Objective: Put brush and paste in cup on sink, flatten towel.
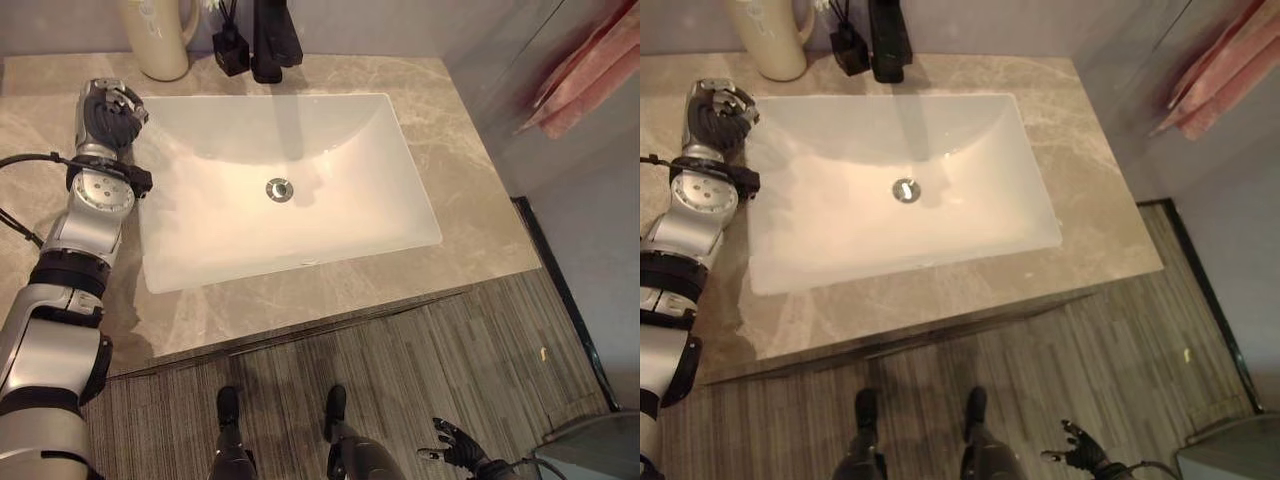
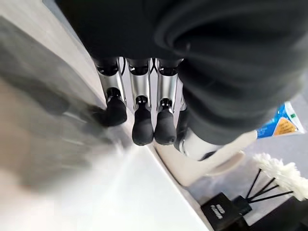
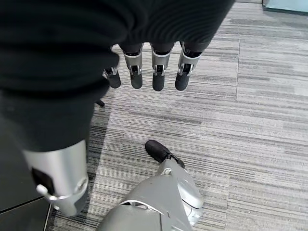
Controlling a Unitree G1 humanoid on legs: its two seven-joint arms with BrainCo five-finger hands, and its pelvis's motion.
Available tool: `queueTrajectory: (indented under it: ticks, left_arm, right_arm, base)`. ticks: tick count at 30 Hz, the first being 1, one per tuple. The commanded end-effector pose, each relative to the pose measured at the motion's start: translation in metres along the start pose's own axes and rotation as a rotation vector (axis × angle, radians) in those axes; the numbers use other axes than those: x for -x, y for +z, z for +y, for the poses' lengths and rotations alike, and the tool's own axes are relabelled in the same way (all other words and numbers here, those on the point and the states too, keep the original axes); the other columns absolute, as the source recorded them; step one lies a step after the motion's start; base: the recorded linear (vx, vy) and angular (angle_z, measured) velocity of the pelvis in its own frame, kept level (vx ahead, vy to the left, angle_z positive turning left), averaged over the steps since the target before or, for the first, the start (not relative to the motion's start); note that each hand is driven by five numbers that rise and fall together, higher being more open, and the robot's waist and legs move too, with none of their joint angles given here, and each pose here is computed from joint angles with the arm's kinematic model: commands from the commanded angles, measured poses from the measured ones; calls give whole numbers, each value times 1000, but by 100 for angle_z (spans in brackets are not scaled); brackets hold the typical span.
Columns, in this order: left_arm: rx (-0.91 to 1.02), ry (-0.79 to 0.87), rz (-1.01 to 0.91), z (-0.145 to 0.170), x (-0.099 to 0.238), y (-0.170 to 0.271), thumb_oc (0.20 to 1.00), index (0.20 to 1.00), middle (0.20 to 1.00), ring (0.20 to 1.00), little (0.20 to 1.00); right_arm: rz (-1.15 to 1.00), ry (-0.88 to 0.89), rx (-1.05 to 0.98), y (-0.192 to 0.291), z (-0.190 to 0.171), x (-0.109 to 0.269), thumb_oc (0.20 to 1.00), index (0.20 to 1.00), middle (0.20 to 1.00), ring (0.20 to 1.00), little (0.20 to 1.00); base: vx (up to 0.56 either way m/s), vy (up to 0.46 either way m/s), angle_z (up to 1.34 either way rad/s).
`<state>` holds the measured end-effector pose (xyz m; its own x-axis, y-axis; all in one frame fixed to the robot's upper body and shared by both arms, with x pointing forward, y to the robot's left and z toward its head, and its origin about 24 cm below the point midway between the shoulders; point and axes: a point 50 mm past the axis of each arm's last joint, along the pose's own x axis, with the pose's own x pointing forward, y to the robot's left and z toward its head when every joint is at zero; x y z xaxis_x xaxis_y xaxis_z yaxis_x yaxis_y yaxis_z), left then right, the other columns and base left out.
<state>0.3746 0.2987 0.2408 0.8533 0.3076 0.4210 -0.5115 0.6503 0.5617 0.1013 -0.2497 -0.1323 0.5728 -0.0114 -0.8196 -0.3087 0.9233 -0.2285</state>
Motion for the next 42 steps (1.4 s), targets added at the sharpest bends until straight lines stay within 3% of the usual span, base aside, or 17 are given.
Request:
queueTrajectory:
  ticks: [1,3,6,14,19,28,33,34,42]
  left_arm:
    - [88,55,-50,17,1,4,200,200,200,200,200]
    - [216,22,-108,7,21,4,200,200,200,200,200]
    - [492,-154,-229,-10,111,-10,200,200,200,200,200]
    - [892,-287,-251,-4,189,-8,200,200,200,200,200]
    - [962,-342,-246,1,209,-9,200,200,200,200,200]
    - [1101,-500,-104,-34,235,-19,200,200,200,200,200]
    - [1064,-660,-61,-51,247,-20,200,200,200,200,200]
    - [1048,-764,-74,-59,249,-14,200,200,200,200,200]
    - [980,-901,-218,-70,238,14,200,200,200,200,200]
  right_arm:
    - [47,-42,-29,-11,-8,4,1000,1000,1000,1000,1000]
    - [39,-45,-39,-11,-7,4,1000,1000,1000,1000,1000]
    - [-29,-90,-79,0,-13,5,1000,1000,1000,1000,1000]
    - [-126,-161,-138,8,-28,12,1000,1000,1000,1000,1000]
    - [-220,-186,-167,19,-36,19,1000,1000,1000,1000,1000]
    - [-542,-333,-240,83,-70,31,1000,1000,1000,1000,1000]
    - [-567,-336,-246,92,-70,27,1000,1000,1000,1000,1000]
    - [-528,-354,-236,81,-71,28,1000,1000,1000,1000,1000]
    - [-565,-399,-192,88,-71,33,1000,1000,1000,1000,1000]
  base:
    - [0,0,0]
    - [55,30,-3]
    - [69,32,-17]
    - [68,-24,-23]
    - [19,-75,-14]
    - [-40,-65,-15]
    - [-95,52,-135]
    - [-58,210,-64]
    - [-101,169,-41]
